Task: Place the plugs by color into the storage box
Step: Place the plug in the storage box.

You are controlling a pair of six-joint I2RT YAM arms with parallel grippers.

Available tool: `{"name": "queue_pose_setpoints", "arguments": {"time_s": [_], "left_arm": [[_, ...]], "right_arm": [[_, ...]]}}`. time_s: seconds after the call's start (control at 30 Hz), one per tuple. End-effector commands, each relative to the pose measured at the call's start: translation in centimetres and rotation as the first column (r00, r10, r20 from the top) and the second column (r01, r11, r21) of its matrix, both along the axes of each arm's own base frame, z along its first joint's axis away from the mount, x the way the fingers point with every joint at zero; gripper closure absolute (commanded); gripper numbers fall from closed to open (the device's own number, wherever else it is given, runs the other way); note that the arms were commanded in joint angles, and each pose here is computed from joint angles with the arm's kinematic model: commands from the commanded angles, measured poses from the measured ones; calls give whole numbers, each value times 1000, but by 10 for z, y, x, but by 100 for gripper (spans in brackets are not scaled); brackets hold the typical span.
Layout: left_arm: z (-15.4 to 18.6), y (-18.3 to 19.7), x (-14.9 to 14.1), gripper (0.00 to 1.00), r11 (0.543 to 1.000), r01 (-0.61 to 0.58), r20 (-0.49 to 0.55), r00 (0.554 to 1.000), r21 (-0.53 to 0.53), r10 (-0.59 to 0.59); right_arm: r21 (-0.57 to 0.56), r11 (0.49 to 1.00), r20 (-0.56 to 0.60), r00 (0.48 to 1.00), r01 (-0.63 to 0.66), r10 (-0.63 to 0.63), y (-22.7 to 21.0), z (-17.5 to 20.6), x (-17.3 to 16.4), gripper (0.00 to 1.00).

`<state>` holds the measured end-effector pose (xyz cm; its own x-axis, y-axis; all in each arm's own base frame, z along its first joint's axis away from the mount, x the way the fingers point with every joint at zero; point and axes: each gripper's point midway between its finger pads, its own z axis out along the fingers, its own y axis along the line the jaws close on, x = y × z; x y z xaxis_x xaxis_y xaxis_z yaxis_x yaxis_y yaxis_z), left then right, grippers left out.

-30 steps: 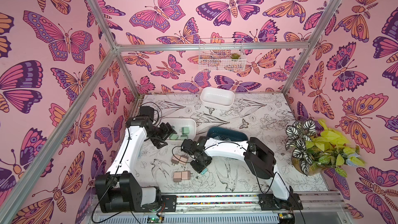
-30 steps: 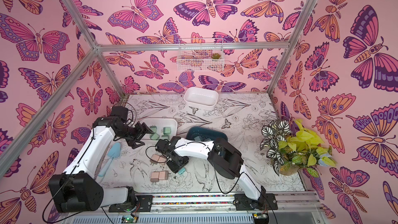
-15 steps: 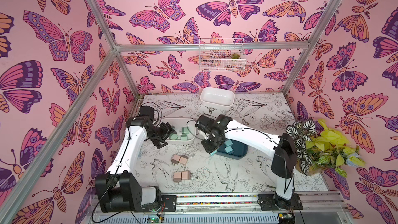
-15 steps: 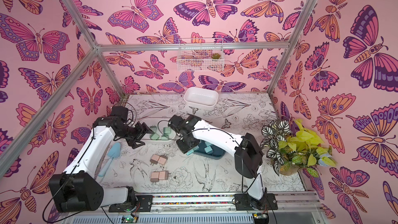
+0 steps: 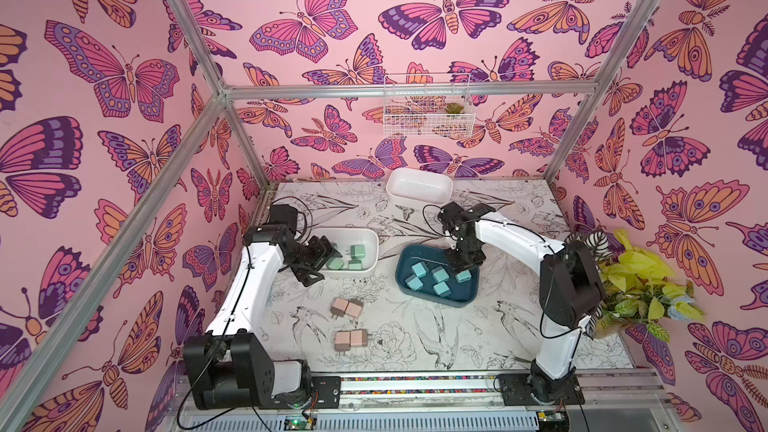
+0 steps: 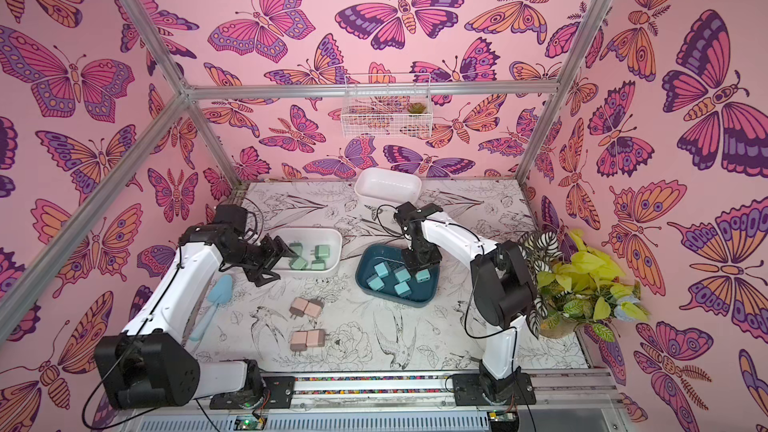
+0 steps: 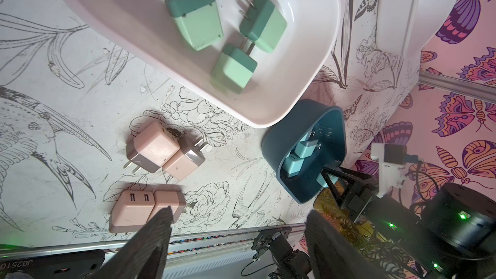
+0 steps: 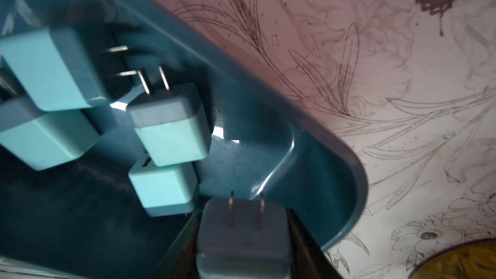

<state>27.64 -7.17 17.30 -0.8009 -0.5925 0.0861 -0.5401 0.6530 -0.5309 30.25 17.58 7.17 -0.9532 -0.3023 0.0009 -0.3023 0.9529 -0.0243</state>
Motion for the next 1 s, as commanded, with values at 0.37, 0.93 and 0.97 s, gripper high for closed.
{"name": "queue_pose_setpoints", "arguments": {"time_s": [0.37,0.93,0.97], "left_arm": [[-1,-1,-1,20,1000,-13,-13,1000,-20,13],[2,1,5,20,1000,-24,-6,1000,-12,24],[2,1,5,20,1000,-25,-6,1000,-11,25]], "right_arm": [[-22,1000,-33,999,-8,7,-5,-31,-9,44],[184,967,167,975,-177,147,144,79,-16,31],[186,965,163,974,-187,157,154,77,-17,31]]}}
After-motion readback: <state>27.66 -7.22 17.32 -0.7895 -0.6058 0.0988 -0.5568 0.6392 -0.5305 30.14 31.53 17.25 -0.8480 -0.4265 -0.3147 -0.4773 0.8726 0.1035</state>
